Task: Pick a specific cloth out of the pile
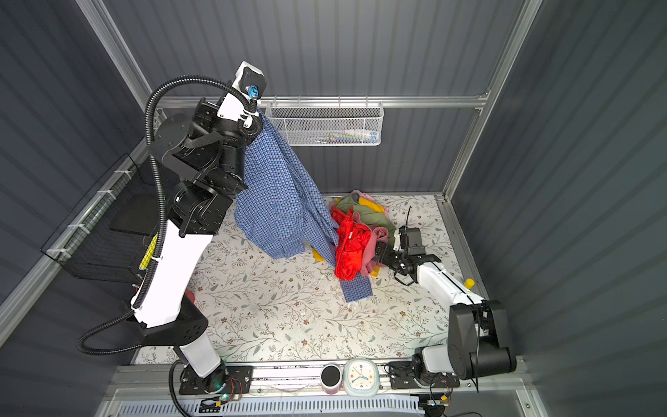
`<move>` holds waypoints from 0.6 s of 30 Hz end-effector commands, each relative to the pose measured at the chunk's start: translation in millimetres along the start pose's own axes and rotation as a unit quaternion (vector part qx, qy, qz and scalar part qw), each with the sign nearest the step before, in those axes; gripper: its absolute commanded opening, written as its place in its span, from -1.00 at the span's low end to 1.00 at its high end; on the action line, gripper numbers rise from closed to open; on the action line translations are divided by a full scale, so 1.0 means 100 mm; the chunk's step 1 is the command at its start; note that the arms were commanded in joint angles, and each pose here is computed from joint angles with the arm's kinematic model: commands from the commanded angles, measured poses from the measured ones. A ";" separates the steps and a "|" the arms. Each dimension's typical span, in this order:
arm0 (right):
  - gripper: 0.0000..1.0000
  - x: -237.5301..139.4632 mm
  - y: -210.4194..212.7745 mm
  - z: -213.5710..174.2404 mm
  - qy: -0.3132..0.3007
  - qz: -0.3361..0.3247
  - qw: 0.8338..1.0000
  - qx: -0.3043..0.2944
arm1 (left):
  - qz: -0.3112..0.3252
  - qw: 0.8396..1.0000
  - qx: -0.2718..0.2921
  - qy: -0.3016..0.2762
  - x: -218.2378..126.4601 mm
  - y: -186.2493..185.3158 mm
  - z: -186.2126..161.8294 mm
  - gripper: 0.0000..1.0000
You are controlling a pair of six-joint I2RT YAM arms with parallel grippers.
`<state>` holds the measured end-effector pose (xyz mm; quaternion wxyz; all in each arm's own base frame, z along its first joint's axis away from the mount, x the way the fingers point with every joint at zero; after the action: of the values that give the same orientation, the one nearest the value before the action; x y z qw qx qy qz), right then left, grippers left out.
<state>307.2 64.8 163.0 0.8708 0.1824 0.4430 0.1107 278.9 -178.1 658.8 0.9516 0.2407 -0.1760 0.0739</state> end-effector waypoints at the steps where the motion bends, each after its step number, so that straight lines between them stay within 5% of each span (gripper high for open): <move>1: 0.98 -0.07 0.00 0.07 -0.005 -0.010 1.000 -0.008 | 0.046 0.997 -0.045 -0.031 -0.10 0.36 0.15 -1.00; 9: 0.98 -0.14 0.00 0.07 -0.006 -0.020 1.000 -0.017 | 0.083 0.992 -0.078 -0.059 -0.21 0.66 0.27 -1.00; 18: 0.98 -0.12 0.00 0.11 -0.001 -0.027 0.999 -0.018 | 0.112 0.989 -0.050 -0.079 -0.25 0.79 0.35 -1.00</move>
<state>305.7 60.0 172.0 0.8727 0.1635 0.4489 0.1013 262.8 -163.3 680.9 0.9441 0.2192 -0.2233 0.1036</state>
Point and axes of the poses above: each gripper's point midway between its finger pads, its own x axis out along the fingers, its own y axis along the line the jaws close on, z = x × y, the point moved 8 cm from there along -x, back along the fingers, and after that the axes turned 11 degrees about -x, right-handed, at the moved point
